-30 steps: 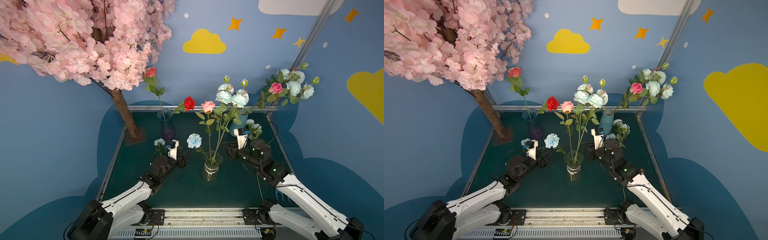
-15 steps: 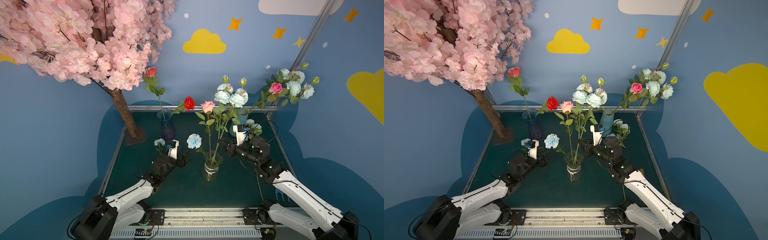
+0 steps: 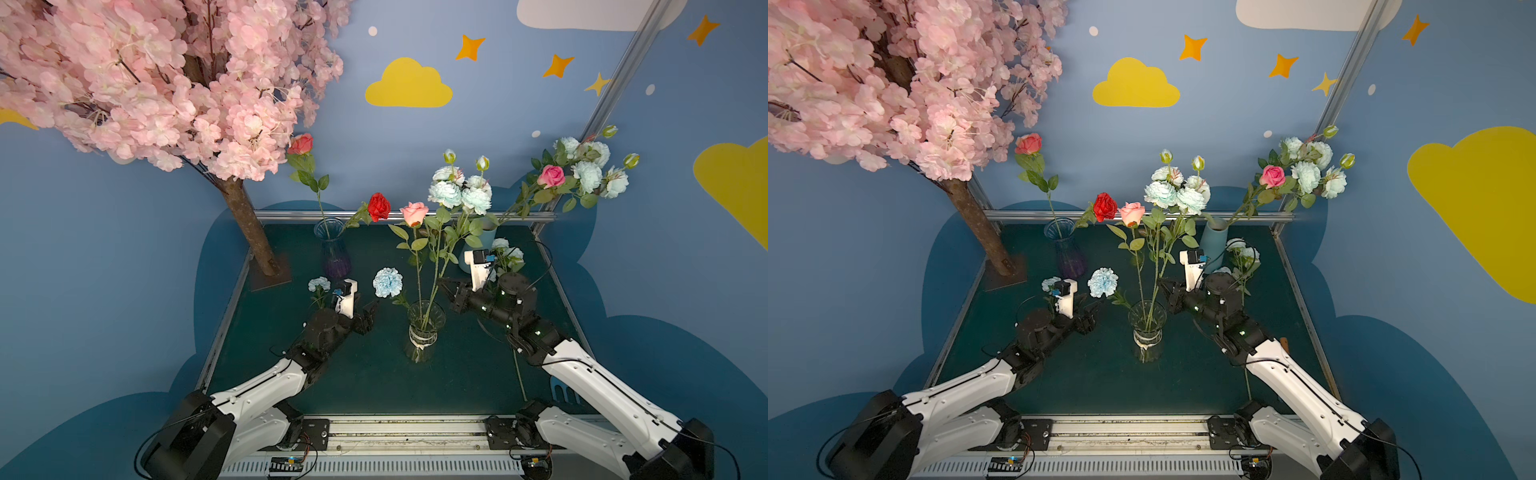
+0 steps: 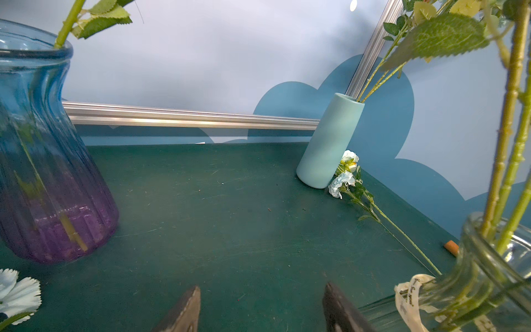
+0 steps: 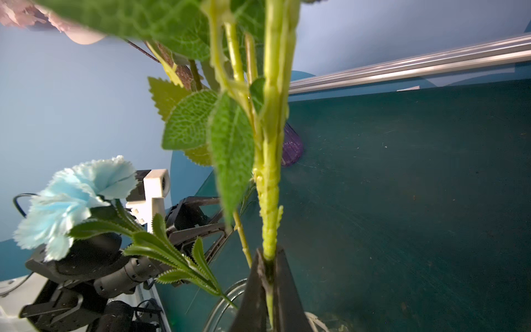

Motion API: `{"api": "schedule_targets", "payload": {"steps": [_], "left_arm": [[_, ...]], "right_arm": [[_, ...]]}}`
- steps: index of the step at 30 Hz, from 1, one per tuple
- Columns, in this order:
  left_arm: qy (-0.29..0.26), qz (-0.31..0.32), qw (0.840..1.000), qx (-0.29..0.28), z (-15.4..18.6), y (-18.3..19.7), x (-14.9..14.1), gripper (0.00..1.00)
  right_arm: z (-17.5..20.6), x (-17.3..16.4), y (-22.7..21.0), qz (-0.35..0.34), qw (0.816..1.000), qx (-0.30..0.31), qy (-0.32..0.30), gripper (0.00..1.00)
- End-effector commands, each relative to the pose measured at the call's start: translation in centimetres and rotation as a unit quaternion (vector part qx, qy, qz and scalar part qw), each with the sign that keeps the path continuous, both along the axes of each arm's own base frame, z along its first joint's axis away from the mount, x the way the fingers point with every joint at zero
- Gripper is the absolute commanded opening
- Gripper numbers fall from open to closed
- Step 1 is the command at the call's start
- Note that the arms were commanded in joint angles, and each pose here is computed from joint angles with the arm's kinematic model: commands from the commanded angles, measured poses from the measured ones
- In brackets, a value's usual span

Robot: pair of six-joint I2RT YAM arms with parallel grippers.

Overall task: Pick out blue flowers from the vase
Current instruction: Pick up the flower from the vase.

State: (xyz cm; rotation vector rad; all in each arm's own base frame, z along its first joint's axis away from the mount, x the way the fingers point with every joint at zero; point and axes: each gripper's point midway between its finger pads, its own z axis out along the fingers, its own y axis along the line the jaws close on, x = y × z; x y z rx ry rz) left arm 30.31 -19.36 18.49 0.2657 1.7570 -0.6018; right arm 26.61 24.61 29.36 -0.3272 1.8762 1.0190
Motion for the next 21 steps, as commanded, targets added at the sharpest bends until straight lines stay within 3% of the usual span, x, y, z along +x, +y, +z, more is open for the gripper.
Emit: {"api": "schedule_targets", "payload": {"steps": [1,10,21], "left_arm": [[-0.007,0.005,1.000,0.002,0.2,0.2,0.2,0.68],[-0.007,0.007,1.000,0.002,0.1,0.3,0.2,0.68],[-0.004,0.008,1.000,0.004,-0.1,0.2,0.4,0.68]], "right_arm": [[1.8,-0.8,-0.1,0.015,0.999,0.017,-0.025,0.00],[5.0,-1.5,-0.3,0.023,0.998,0.012,-0.054,0.00],[11.7,-2.8,-0.9,0.042,0.993,-0.011,-0.107,0.00]]}}
